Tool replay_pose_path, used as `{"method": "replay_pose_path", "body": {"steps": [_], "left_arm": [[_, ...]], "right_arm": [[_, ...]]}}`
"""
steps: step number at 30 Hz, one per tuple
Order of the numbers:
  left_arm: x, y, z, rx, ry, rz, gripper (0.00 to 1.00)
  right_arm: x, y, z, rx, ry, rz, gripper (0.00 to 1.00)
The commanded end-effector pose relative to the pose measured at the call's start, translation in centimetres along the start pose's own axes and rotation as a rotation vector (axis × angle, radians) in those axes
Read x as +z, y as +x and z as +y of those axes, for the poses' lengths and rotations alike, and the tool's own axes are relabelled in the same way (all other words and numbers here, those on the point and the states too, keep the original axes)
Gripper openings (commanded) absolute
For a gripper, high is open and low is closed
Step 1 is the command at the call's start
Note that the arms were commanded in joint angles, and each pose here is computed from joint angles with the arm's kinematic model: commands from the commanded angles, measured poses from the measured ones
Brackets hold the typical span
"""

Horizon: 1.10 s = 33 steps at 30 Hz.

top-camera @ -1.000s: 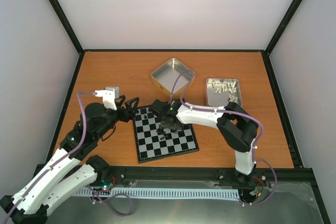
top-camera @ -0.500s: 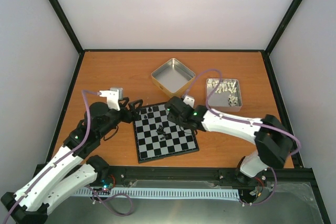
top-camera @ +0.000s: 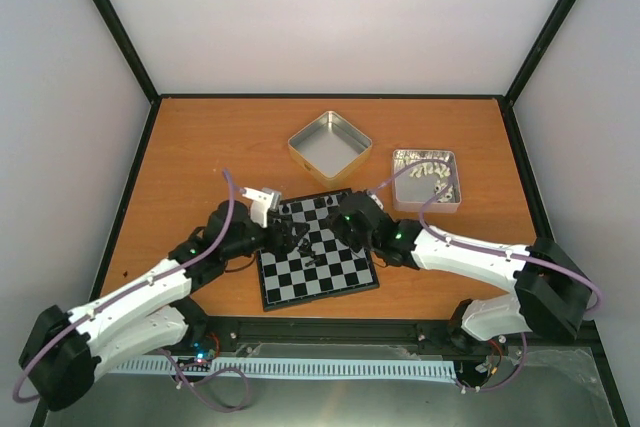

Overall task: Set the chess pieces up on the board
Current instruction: Place the chess piece on the chessboard.

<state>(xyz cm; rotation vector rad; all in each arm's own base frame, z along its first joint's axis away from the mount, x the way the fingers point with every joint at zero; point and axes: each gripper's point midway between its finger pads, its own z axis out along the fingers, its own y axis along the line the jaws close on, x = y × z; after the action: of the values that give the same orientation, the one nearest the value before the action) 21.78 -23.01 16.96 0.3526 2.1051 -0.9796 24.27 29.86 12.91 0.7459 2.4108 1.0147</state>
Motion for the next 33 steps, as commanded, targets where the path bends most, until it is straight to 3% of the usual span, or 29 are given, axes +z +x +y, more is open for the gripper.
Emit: {"method": "replay_pose_path", "body": {"steps": [1,10,19,33], "left_arm": [[1.5,0.0,-3.2,-0.009,0.147,-0.016,0.76],[3.6,1.2,-2.8,-0.079,0.153,0.036,0.50],[3.8,1.5,-2.5,-0.095,0.151,0.034,0.39],[3.5,0.5,-1.7,-0.031,0.089,-0.009,0.08]], "right_arm": [[-0.5,0.0,1.7,0.127,-0.109,0.034,0.17],[-0.9,1.4,2.8,0.195,-0.196,0.130,0.17],[-0.6,2.0,2.9,0.212,-0.208,0.167,0.17],[0.7,3.1,1.9,0.212,-0.169,0.215,0.17]]}}
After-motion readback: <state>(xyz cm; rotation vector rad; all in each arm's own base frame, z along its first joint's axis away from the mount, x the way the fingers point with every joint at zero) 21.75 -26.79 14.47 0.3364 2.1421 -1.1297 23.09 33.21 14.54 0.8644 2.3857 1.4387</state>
